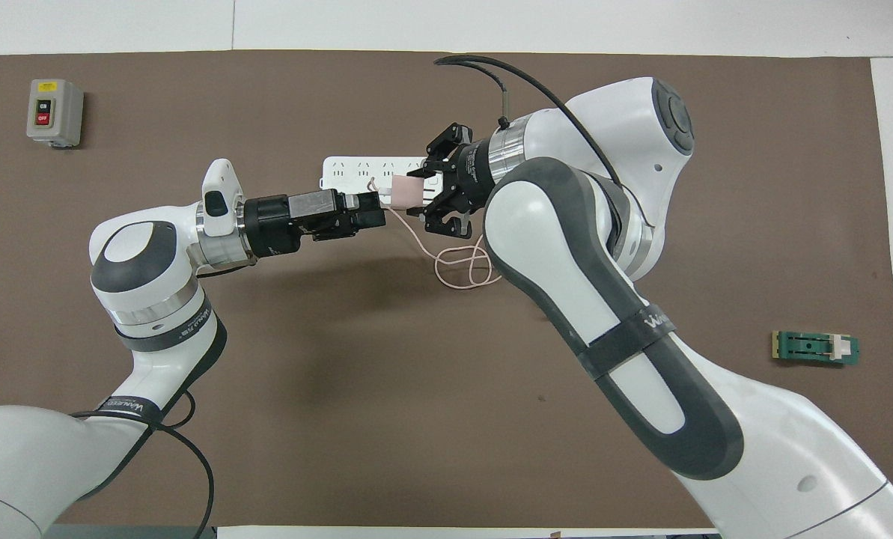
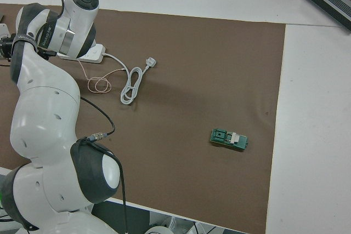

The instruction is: Plug charger into power strip

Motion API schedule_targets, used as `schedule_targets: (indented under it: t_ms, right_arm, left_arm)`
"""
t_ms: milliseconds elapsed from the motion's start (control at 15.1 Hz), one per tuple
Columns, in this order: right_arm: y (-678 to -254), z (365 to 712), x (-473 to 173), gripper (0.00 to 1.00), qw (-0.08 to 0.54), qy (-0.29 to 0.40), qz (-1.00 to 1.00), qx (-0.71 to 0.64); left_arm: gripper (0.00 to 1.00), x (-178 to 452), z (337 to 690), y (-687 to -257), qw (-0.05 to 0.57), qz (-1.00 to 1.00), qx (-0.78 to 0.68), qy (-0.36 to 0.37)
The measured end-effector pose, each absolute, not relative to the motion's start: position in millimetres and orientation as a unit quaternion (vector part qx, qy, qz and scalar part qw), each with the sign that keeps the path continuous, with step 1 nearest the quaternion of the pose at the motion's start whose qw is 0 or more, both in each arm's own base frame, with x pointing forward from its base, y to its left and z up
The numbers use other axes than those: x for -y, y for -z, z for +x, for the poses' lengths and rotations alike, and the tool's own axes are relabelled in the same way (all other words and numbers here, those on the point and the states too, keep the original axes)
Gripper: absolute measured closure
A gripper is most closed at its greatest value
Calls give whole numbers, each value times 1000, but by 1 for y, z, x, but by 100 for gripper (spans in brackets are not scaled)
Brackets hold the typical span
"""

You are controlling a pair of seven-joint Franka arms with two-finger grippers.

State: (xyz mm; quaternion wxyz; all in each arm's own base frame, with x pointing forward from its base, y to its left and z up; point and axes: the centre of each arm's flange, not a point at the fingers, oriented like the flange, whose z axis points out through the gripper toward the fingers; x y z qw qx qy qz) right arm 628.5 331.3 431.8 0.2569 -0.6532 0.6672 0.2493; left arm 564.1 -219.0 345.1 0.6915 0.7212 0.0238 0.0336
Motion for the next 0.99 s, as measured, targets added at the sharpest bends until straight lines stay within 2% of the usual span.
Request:
schedule_targets:
  t_ms: [994]
  right_arm:
    - [-423,621,-345,52,248,-254,-660,-662]
  left_arm:
    - [0,221,566,-339,680,731,-31,-39]
